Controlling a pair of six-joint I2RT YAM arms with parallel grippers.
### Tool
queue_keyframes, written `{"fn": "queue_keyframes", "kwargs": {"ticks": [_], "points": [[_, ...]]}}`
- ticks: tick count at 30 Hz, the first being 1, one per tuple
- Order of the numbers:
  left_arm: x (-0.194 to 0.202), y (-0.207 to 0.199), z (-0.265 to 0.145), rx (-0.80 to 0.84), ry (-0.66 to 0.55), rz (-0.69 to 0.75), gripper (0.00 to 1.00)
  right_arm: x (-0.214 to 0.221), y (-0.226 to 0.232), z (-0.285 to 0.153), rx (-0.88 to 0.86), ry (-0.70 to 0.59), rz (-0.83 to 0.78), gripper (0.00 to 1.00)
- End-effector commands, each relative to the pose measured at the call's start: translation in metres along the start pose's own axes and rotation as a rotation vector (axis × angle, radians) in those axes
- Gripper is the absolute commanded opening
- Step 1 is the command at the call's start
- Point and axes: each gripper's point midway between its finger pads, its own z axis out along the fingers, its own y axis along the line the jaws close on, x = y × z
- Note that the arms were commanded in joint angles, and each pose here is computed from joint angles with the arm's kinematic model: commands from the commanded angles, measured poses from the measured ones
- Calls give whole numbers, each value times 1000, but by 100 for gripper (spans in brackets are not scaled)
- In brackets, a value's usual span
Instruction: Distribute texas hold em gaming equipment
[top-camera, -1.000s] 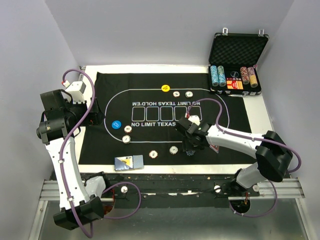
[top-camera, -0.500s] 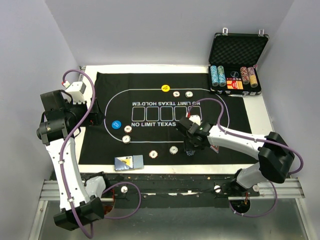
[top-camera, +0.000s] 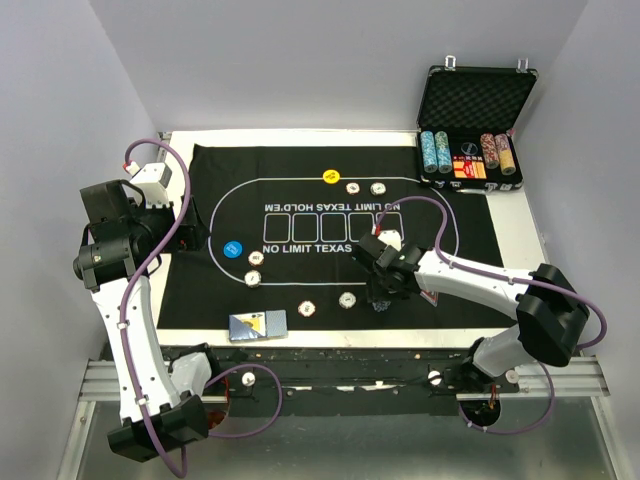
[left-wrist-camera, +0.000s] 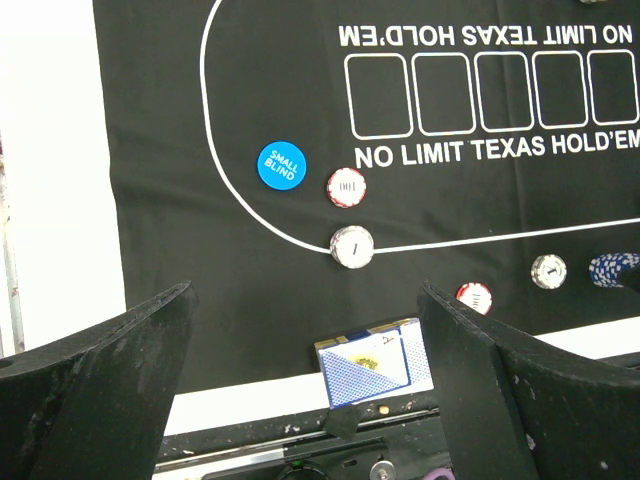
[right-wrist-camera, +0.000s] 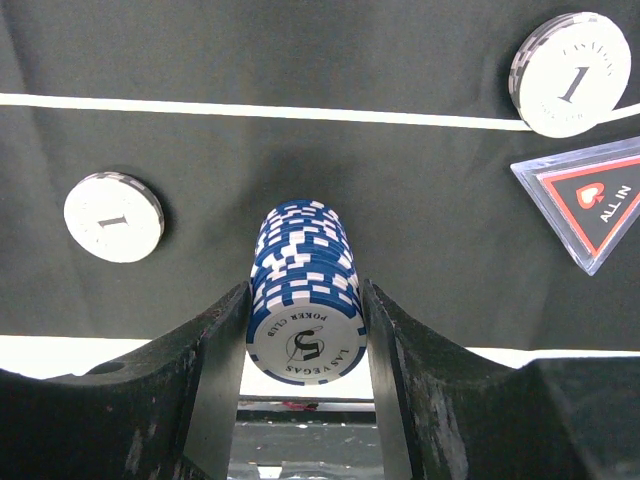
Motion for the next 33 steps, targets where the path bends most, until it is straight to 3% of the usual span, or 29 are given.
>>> {"fn": "queue_keyframes", "kwargs": {"ticks": [1,15,24,29,33], "points": [[-3,-2,-3,4,-21,0,99,-6,6,-9,-23,-18,-3,57],[-4,-2,-3,2,-22,-1,99,-11,3,-15,-15,-34,4,42],[-6,-2,-4,3,-26,1,99,-40,13,-48,-56,-106,18,38],[-6,-3,-5,6,-28,1,99,-70,36,-59,-107,-157,-20,36],[-7,-4,-6,8,-30,0,99,-93,80,-51,-161,-151,-83,34]]}}
